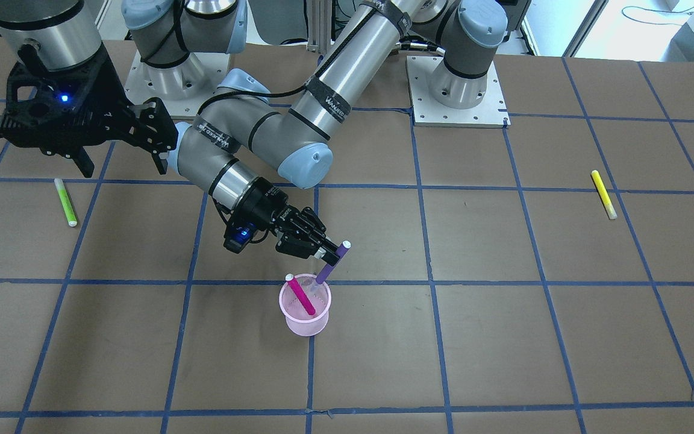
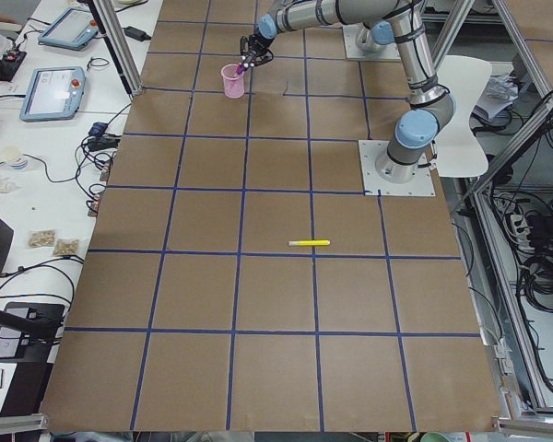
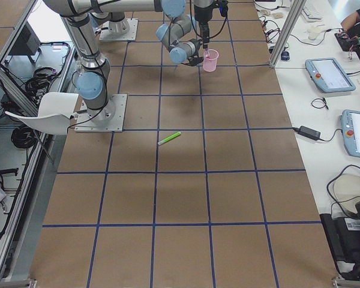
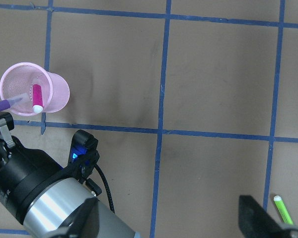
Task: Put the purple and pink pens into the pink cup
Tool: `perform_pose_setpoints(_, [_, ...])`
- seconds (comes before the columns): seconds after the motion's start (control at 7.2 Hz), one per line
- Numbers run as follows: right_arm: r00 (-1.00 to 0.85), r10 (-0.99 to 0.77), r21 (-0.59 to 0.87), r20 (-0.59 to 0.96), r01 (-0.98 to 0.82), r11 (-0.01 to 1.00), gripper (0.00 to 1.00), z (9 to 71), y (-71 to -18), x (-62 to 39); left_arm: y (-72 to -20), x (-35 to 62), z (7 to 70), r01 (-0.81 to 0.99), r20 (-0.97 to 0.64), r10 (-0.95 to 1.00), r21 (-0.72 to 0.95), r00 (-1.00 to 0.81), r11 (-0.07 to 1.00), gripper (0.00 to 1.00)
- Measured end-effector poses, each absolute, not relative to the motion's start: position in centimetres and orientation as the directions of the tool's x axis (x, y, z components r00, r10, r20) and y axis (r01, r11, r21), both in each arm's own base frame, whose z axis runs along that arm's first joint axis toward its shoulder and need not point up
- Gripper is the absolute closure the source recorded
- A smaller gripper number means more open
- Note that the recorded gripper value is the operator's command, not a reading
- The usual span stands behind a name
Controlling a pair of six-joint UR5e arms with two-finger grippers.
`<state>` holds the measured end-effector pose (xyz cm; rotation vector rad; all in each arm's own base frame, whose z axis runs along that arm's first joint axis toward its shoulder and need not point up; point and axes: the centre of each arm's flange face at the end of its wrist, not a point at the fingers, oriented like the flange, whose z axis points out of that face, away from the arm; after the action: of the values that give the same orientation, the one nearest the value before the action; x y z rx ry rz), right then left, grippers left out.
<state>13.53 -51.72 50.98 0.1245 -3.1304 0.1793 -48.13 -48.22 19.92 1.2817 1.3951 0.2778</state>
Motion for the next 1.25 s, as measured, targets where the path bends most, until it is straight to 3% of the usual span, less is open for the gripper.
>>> perform_pose_setpoints(0.28, [-0.997,-0.079,-0.114,0.009,-0.08,0.99,0.0,50.99,-51.72,13.52,-48.24,-48.16,19.7,0.516,-0.557,0.789,0.771,0.261,0.373,0.77])
perform_pose_setpoints(0.42, [-0.997,-0.078,-0.114,0.008,-0.079,0.99,0.0,50.98,-51.72,13.52,-48.24,-48.16,19.66,0.517,-0.558,0.788,0.77,0.26,0.374,0.58])
perform_pose_setpoints(0.56, [-0.997,-0.078,-0.114,0.008,-0.078,0.99,0.0,50.97,-51.72,13.53,-48.24,-48.16,19.63,0.517,-0.558,0.788,0.77,0.259,0.374,0.45])
perform_pose_setpoints(1.25, [-0.997,-0.074,-0.114,0.007,-0.074,0.991,0.0,50.97,-51.72,13.53,-48.38,-48.29,19.33,0.518,-0.558,0.789,0.769,0.258,0.375,0.41])
